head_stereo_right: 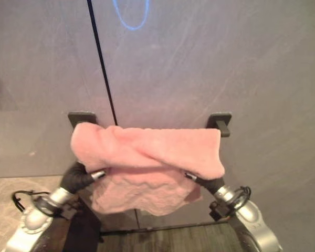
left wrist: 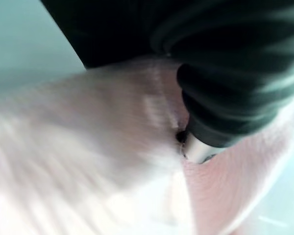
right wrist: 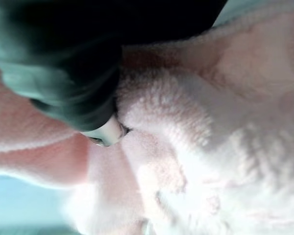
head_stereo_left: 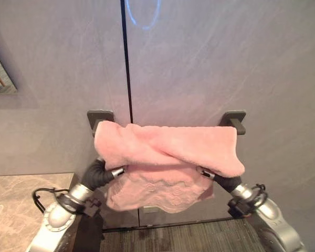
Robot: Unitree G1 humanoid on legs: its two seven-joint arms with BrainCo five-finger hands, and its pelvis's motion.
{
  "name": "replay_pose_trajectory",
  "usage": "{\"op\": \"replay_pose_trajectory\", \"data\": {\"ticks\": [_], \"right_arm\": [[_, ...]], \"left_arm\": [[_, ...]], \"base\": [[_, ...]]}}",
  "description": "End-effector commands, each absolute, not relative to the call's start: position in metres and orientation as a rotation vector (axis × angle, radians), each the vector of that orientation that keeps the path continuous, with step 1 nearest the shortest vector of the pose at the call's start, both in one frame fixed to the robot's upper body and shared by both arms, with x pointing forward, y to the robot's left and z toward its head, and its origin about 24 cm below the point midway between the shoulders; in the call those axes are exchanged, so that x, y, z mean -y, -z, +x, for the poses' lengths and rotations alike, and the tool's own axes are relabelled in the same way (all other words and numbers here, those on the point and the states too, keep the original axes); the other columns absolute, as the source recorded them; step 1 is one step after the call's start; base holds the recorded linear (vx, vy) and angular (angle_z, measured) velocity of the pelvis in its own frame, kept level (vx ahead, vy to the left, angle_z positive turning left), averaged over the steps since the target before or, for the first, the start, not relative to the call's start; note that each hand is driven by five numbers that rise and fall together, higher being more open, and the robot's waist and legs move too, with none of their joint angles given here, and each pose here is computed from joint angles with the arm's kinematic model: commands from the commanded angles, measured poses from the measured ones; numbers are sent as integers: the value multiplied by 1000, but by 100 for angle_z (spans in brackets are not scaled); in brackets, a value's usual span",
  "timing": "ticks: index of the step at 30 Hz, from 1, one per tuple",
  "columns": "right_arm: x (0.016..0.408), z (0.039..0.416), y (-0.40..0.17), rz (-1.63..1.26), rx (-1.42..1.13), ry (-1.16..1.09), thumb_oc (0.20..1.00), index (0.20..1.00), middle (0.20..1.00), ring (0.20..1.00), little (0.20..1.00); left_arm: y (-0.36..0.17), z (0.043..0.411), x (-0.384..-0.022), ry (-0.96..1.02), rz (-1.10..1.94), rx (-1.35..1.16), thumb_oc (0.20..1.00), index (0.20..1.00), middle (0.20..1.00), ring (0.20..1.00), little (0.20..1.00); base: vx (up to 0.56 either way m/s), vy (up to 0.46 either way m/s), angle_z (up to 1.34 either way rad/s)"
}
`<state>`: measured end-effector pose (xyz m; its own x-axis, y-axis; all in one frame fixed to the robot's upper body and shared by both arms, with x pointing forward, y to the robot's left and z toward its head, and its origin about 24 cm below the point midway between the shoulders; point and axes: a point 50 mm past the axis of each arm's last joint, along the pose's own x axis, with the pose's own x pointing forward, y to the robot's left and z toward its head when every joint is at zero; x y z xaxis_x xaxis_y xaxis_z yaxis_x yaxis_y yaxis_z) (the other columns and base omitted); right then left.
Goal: Put brush and paste in cup on sink, flatten towel.
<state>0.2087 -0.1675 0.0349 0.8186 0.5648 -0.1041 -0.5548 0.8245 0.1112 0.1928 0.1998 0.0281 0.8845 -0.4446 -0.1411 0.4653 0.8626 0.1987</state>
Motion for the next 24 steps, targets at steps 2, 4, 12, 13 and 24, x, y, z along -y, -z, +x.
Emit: {"op": "replay_pose_trajectory", "data": {"ticks": [2,4,12,13,24], "right_arm": [[174,226,-64,69,38,-499,200,200,200,200,200],[174,229,-68,34,54,-489,200,200,200,200,200],[177,230,-90,50,195,-412,200,200,200,200,200],[178,230,-93,47,216,-404,200,200,200,200,200],[180,230,-66,35,128,-326,200,200,200,200,200]], "left_arm": [[-59,208,-216,417,344,26,200,200,200,200,200],[-53,207,-214,454,381,-4,200,200,200,200,200],[-76,215,-196,450,358,154,200,200,200,200,200],[-77,216,-194,444,347,165,200,200,200,200,200],[-42,215,-177,528,424,60,200,200,200,200,200]], "base": [[-6,9,2],[0,0,0],[0,0,0],[0,0,0],[0,0,0]]}}
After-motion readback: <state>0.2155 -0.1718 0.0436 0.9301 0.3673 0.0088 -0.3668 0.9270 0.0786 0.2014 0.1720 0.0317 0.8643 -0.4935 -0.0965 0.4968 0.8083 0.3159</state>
